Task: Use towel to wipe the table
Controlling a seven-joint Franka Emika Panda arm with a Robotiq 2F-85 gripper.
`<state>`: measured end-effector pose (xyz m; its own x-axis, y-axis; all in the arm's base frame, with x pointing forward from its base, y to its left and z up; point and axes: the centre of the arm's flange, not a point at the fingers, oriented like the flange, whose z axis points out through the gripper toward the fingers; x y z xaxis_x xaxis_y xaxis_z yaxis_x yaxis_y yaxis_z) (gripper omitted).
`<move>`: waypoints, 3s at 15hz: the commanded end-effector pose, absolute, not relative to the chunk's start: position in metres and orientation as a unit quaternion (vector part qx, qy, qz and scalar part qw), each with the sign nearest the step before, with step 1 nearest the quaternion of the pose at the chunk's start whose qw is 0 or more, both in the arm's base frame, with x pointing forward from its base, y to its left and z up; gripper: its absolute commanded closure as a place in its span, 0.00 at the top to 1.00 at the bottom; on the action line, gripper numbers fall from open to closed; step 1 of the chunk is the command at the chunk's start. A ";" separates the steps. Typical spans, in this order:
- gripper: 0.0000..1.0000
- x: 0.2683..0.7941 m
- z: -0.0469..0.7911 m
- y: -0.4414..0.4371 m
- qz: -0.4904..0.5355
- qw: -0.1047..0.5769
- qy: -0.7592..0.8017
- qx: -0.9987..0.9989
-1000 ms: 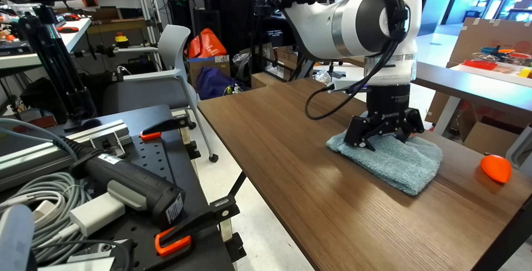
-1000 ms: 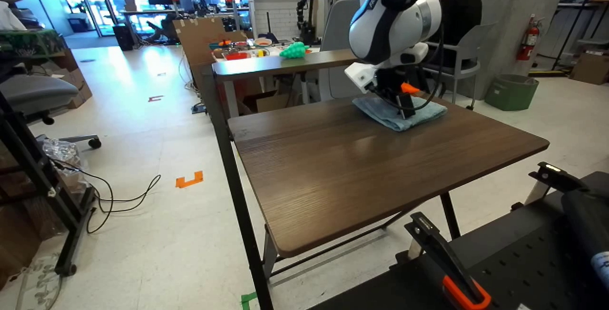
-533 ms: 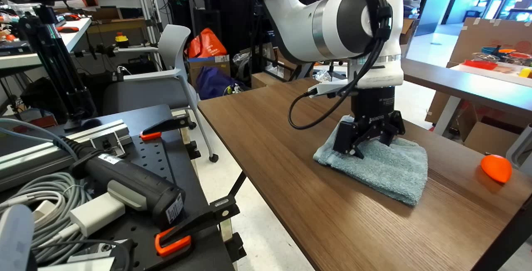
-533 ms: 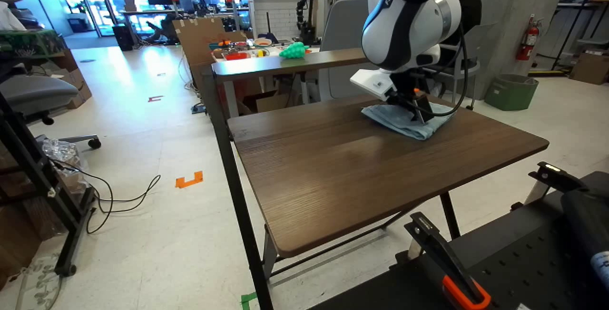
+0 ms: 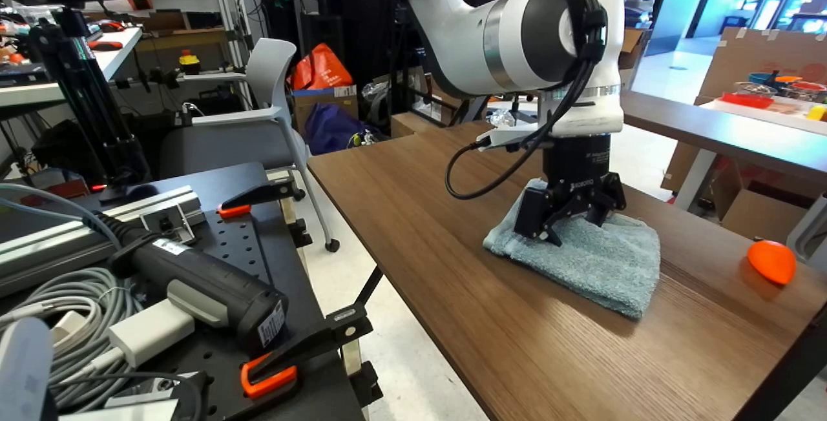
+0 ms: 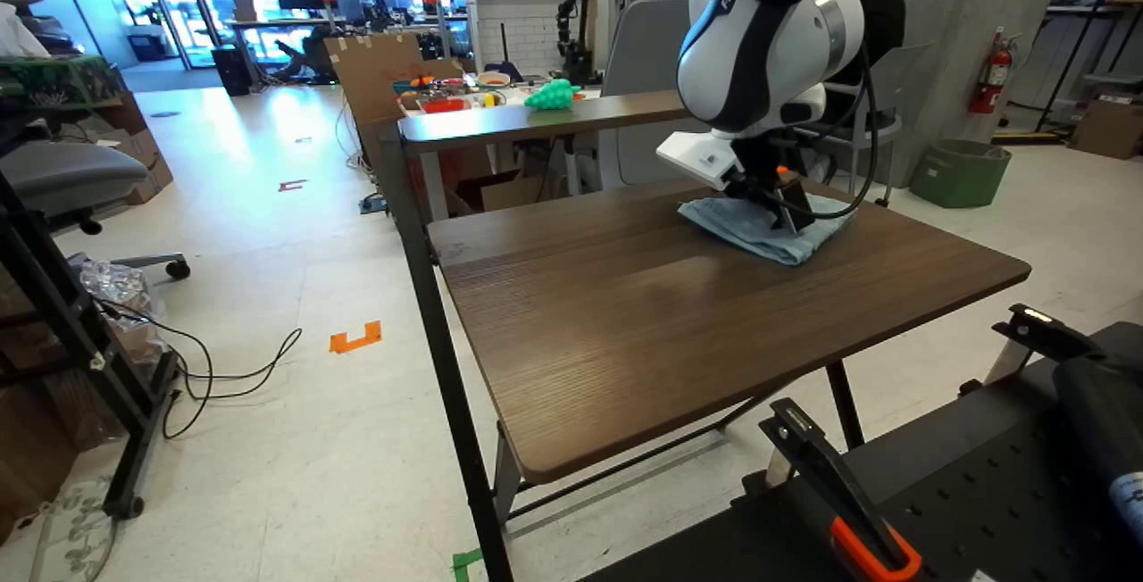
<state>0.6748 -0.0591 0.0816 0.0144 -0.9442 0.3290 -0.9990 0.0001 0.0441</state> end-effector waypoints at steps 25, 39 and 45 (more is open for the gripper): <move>1.00 0.512 0.029 -0.067 0.120 0.118 -0.439 0.883; 1.00 0.530 0.079 0.044 0.094 0.191 -0.386 0.898; 1.00 0.538 0.078 0.045 0.096 0.201 -0.389 0.894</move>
<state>0.5277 0.0486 0.0783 0.7042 -0.6341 0.3194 -0.7095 -0.6449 0.2841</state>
